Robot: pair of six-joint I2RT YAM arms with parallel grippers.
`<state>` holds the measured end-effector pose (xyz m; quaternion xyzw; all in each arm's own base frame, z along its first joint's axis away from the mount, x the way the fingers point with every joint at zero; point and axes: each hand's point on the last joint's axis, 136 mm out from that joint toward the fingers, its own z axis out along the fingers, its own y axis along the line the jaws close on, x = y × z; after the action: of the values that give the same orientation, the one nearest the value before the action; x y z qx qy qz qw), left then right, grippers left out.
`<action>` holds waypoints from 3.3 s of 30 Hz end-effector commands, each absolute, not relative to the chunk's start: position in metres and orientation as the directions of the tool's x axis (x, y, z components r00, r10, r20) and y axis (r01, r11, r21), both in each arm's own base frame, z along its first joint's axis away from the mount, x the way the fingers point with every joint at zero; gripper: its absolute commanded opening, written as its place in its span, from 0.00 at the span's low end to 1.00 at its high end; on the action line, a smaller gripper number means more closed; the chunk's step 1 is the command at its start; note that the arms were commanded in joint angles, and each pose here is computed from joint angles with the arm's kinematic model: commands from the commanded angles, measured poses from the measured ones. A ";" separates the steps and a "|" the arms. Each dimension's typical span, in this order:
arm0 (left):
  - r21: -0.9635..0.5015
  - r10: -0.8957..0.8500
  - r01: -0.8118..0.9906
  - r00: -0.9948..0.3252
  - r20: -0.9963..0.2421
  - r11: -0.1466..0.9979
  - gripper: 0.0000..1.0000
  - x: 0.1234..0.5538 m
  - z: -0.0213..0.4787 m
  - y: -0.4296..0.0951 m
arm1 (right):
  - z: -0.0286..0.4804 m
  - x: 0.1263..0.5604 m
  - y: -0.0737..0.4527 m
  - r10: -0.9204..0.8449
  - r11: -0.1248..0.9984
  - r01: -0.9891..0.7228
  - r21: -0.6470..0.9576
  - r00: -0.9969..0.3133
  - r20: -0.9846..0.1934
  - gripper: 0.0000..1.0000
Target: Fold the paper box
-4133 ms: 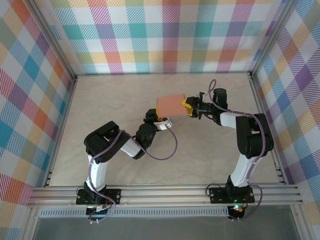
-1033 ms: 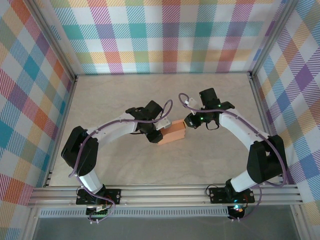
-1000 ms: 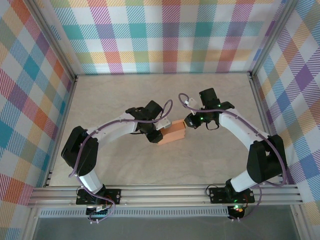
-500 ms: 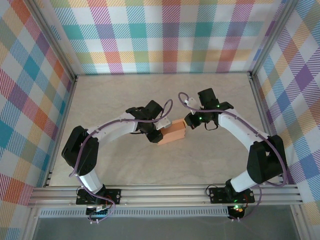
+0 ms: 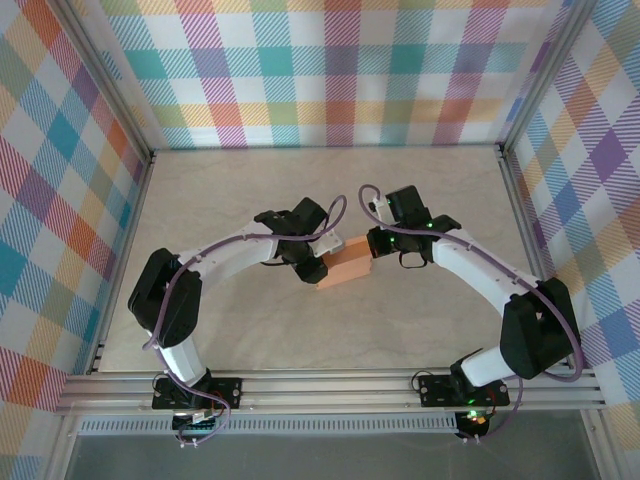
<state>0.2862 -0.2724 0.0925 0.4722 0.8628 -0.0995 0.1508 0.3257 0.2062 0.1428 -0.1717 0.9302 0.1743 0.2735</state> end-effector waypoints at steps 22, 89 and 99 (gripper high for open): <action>0.102 0.850 0.878 -0.415 -0.324 0.467 0.36 0.342 0.076 -0.274 | 0.129 0.318 0.206 -0.139 0.885 -0.394 0.248 -0.732 -0.667 0.00; 0.015 0.567 0.624 -0.700 -0.435 0.782 0.24 0.312 0.146 -0.261 | 0.142 0.324 0.203 -0.133 0.928 -0.320 0.189 -0.762 -0.634 0.00; 0.013 0.544 0.600 -0.715 -0.439 0.800 0.06 0.316 0.147 -0.263 | 0.141 0.323 0.206 -0.138 0.924 -0.328 0.195 -0.763 -0.631 0.00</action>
<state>0.3138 -0.2586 0.1397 0.3169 0.9222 -0.0630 0.2124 0.3240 0.1985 0.1361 -0.1249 0.9278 0.1369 0.3239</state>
